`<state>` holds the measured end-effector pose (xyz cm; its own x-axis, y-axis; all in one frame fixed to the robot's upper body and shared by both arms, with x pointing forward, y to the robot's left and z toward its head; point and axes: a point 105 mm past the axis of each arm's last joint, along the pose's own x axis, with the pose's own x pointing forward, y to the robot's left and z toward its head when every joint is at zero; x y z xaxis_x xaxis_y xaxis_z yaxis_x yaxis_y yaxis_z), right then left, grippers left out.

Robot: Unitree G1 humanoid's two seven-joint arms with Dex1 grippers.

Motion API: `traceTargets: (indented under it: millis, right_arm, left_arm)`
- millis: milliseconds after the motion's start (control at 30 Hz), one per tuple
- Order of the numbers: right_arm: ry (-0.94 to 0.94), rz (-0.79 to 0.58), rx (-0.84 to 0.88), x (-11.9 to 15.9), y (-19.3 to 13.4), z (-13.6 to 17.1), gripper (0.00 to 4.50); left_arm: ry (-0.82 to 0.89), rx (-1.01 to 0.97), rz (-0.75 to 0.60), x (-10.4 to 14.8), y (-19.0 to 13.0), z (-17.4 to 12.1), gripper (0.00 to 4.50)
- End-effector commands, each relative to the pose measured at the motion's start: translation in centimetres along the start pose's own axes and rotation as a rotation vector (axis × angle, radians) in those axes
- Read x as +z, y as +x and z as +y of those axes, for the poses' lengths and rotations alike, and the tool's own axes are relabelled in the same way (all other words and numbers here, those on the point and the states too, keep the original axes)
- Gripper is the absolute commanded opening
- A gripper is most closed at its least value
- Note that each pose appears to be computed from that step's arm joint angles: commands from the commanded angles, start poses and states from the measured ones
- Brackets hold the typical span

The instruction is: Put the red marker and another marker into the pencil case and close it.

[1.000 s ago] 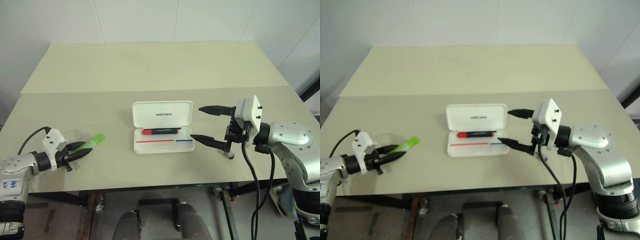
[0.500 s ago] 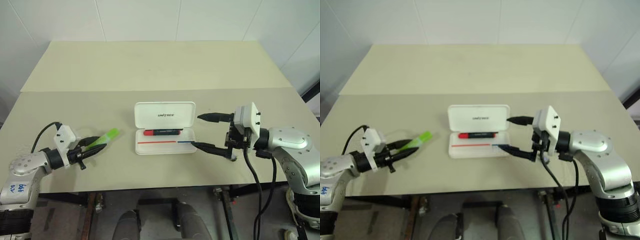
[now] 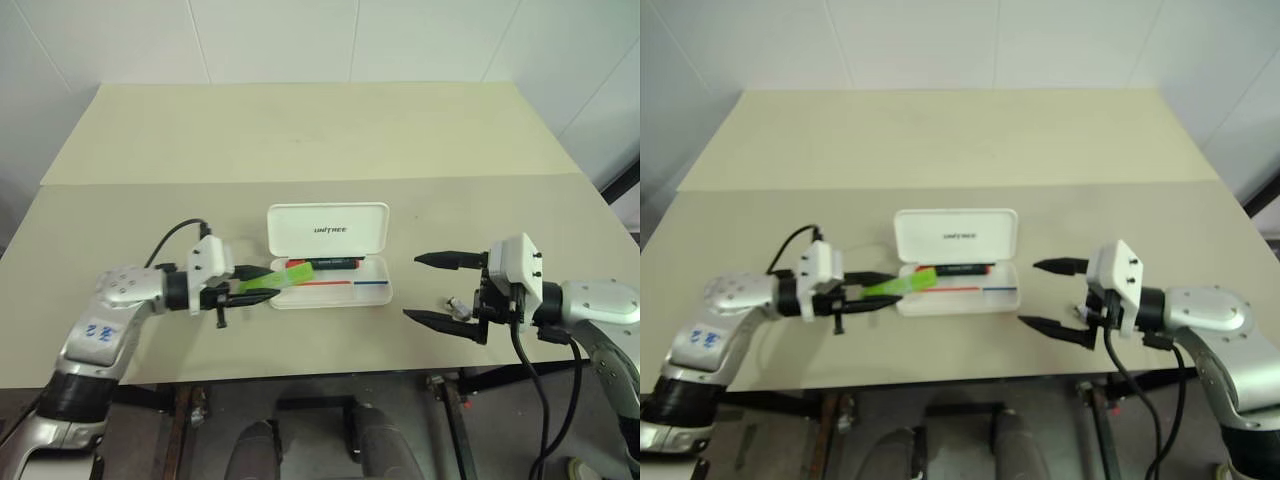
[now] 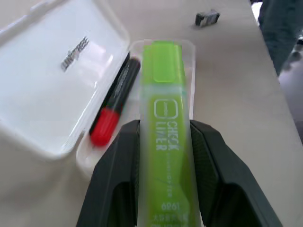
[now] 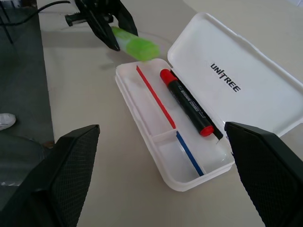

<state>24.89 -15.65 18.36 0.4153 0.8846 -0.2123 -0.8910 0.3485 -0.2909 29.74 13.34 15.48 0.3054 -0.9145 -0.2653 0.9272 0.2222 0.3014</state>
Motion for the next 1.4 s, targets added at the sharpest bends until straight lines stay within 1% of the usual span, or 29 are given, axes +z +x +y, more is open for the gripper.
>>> traceTargets:
  millis: [33,200,467,733,1100,1167,1267,1400]
  right_arm:
    - [-0.058,-0.003,-0.036,1.1,-0.9,0.2,4.50]
    - [-0.055,0.000,-0.088,1.2,-1.5,0.7,4.50]
    - [-0.053,-0.003,-0.138,1.4,-1.7,1.3,4.50]
    - [-0.060,-0.020,-0.154,1.8,-1.4,1.6,4.50]
    - [-0.063,-0.035,-0.159,2.2,-1.0,1.5,4.50]
    - [-0.063,-0.037,-0.159,2.3,-0.9,1.5,4.50]
    - [-0.064,-0.041,-0.160,2.3,-0.8,1.4,4.50]
    - [-0.064,-0.045,-0.159,2.3,-0.6,1.3,4.50]
  left_arm:
    - [0.038,-0.035,0.011,0.1,1.1,0.4,1.10]
    - [0.057,-0.086,0.007,0.1,3.2,0.6,1.10]
    - [0.087,-0.122,0.022,-0.7,4.9,1.0,1.10]
    - [0.094,-0.131,0.039,-1.5,5.7,1.5,1.10]
    - [0.088,-0.178,0.033,-1.7,6.6,0.8,1.10]
    - [0.091,-0.181,0.031,-1.6,6.7,0.7,1.86]
    - [0.099,-0.178,0.028,-1.4,6.8,0.6,2.77]
    - [0.106,-0.170,0.020,-0.9,6.7,0.7,2.77]
